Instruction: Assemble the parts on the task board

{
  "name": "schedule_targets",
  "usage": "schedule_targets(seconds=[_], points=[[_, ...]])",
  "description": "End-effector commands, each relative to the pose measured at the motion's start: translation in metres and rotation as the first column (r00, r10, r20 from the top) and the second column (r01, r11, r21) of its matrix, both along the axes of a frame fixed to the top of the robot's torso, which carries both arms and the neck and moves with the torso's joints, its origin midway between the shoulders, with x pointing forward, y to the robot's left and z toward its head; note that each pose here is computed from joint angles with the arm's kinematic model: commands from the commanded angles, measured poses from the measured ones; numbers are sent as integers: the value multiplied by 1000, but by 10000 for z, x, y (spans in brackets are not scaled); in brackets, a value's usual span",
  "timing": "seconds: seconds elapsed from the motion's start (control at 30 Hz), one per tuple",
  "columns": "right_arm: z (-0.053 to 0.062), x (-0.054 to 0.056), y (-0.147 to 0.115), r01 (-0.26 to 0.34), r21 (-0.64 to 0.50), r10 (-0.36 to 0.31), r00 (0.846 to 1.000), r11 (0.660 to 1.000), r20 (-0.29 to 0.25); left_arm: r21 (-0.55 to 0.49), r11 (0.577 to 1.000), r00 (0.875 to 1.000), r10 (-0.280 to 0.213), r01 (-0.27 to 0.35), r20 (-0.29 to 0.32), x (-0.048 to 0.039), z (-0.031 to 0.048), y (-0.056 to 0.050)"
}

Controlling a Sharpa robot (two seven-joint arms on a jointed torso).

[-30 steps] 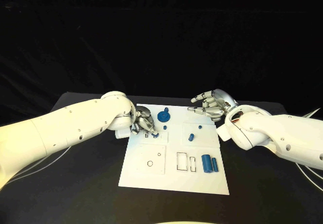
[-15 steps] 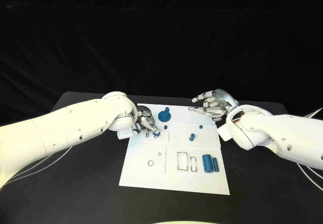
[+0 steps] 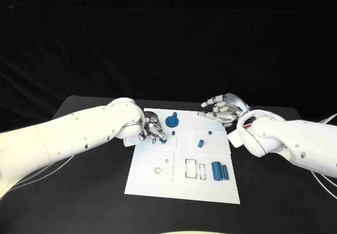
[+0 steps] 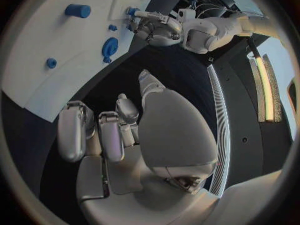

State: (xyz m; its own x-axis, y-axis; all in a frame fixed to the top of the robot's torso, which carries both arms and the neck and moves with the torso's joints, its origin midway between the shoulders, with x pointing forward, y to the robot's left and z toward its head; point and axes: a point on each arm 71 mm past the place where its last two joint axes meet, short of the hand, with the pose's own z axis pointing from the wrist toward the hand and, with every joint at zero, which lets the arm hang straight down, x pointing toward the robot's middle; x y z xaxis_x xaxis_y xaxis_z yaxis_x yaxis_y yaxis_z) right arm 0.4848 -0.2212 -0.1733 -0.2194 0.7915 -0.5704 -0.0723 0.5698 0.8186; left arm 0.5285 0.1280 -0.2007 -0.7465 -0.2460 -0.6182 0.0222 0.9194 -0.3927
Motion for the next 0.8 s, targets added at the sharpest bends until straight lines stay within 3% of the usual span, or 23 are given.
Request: schedule_targets(seconds=[0.03,0.8], points=[[-1,-3,3,-4,-1,4,1000,1000,1,6,1000,1000,-4,4,13,-4,6,-21],[-2,-1,3,-6,-1,6,1000,1000,1,51,998,999,-33,33,11,-9,-11,-5]])
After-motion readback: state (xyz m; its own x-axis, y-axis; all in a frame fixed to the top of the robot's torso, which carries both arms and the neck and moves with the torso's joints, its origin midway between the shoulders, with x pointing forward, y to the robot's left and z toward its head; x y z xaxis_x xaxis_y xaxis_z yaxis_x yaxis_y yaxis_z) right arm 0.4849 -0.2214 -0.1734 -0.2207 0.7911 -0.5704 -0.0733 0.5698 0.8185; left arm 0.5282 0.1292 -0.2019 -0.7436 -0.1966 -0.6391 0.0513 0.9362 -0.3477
